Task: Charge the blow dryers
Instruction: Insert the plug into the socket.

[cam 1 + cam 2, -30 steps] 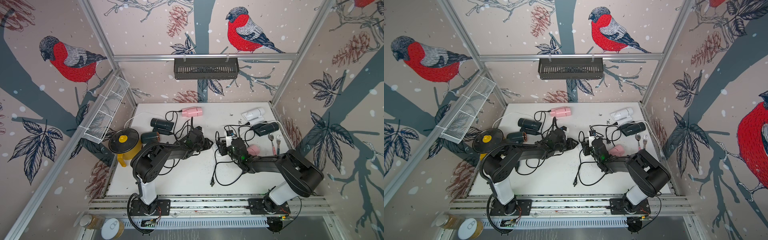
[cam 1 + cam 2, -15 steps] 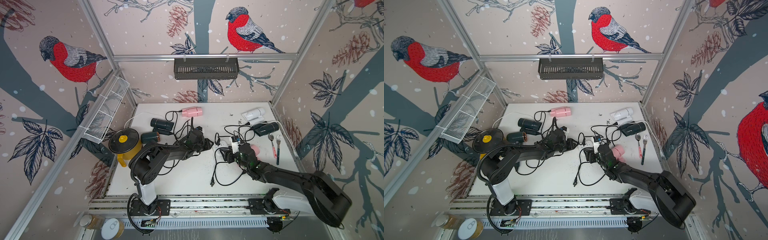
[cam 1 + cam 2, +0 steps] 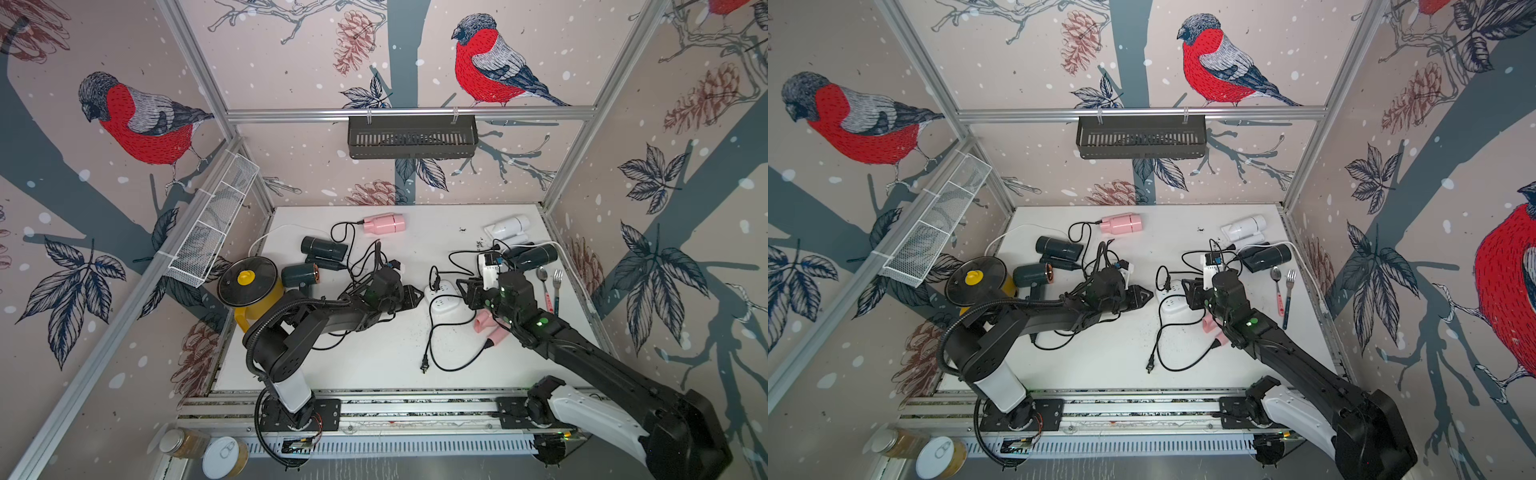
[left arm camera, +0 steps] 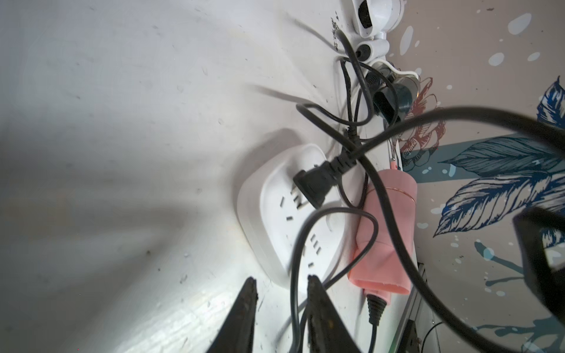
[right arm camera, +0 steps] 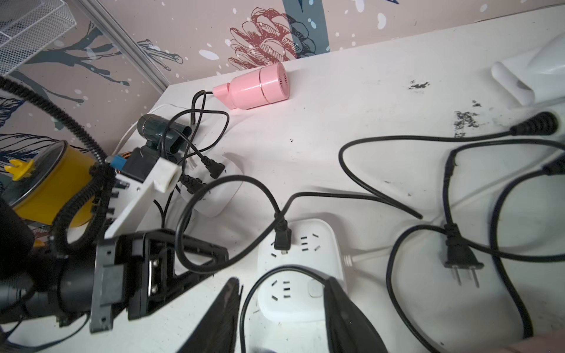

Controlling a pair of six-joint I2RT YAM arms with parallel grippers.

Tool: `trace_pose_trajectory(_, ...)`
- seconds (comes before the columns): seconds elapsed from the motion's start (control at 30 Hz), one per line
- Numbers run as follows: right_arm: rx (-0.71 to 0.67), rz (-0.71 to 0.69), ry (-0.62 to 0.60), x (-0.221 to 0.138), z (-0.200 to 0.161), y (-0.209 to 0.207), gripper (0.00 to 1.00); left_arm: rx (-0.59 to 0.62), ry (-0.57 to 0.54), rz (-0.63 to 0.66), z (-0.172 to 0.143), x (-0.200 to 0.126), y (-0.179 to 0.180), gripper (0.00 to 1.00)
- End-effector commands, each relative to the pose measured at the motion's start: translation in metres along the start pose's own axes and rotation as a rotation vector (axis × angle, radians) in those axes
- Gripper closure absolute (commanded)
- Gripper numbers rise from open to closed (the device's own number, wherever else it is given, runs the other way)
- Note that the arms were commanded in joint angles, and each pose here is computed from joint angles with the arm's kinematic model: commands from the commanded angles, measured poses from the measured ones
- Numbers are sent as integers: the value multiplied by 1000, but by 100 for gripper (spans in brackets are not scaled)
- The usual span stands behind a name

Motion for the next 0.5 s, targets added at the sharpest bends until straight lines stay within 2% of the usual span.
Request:
trace_pose_trajectory(0.0,5,24,158,13,5,6,60,34,-43,-52,-3,-6,-9,70)
trace_pose_trajectory(0.17,16,-19,299,48,19,1,63,28,-52,-67,-14,-14,-8,69)
trace_pose_trajectory(0.47,31,-36,397,82,19,-1,61,33,-53,-72,-18,-18,-10,69)
Point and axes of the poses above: each gripper's point midway between its finger pads, its own x axis out along the fingers, its own y axis along the line the jaws close on, z = x × y, the point moved 10 cm from there along -x, back along the fingers, and after that the axes turned 7 degrees about x, right-handed, at the moved point
